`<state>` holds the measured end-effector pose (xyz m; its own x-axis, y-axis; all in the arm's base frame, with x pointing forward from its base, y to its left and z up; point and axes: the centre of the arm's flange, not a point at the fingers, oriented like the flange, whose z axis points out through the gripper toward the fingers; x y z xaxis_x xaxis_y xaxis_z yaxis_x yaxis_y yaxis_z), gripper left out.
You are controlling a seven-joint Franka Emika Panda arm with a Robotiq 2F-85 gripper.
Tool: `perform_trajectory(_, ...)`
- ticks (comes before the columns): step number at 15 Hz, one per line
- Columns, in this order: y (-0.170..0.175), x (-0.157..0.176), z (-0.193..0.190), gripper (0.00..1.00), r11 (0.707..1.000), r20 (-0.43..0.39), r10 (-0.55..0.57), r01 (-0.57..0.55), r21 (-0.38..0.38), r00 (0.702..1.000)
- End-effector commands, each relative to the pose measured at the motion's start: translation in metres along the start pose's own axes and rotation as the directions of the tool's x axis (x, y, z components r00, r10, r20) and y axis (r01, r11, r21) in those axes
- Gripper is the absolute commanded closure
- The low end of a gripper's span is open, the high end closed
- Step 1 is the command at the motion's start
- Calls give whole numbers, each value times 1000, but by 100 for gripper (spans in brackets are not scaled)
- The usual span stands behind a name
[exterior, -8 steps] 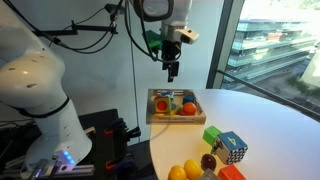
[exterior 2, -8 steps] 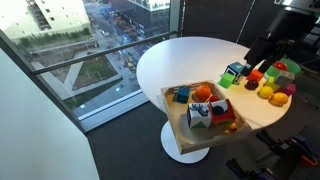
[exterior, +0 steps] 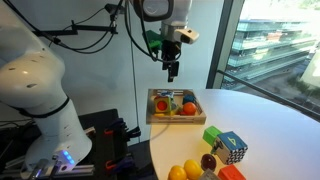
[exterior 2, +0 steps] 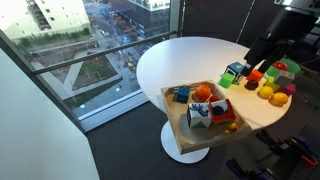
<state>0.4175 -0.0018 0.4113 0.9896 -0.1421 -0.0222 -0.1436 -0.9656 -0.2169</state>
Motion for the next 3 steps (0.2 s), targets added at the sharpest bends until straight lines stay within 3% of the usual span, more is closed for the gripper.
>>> perform_trajectory(1, 0, 0, 0, 0, 1000, 0, 0, 0, 0, 1000)
perform_trajectory(3, 0, 0, 0, 0, 1000, 0, 0, 0, 0, 1000)
